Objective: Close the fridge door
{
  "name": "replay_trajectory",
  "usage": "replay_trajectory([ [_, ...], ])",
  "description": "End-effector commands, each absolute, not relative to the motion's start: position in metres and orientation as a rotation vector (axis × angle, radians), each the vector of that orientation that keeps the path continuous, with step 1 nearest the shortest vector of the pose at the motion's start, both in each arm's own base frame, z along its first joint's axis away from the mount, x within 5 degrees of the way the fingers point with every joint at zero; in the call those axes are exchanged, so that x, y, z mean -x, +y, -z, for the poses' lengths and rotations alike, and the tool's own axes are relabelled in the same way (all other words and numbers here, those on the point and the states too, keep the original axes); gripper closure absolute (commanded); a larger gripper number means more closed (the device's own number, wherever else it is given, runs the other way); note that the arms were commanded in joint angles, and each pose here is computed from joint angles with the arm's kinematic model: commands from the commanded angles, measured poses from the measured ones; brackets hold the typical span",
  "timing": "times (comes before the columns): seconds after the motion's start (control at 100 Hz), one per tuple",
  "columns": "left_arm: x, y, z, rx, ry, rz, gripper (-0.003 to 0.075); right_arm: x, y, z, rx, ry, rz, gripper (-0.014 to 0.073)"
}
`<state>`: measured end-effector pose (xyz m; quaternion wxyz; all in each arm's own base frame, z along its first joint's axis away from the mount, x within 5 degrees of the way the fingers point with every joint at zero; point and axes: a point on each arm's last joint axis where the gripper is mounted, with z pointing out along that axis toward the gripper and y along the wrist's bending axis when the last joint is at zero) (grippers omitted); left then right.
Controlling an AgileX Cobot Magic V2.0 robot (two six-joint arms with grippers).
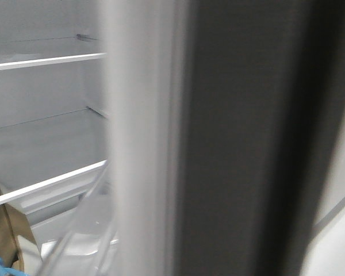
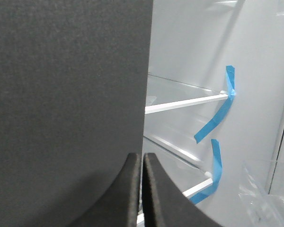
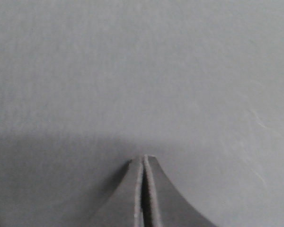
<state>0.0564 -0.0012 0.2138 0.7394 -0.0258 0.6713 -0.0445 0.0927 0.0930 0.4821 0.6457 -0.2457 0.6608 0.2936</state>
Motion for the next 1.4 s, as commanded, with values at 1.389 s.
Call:
replay_trajectory([
  [1.389, -0.059, -0.001, -0.210, 0.058, 1.443, 0.103, 0.0741, -0.236, 0.278, -0.470, 0.578, 1.304, -0.748, 0.0671],
])
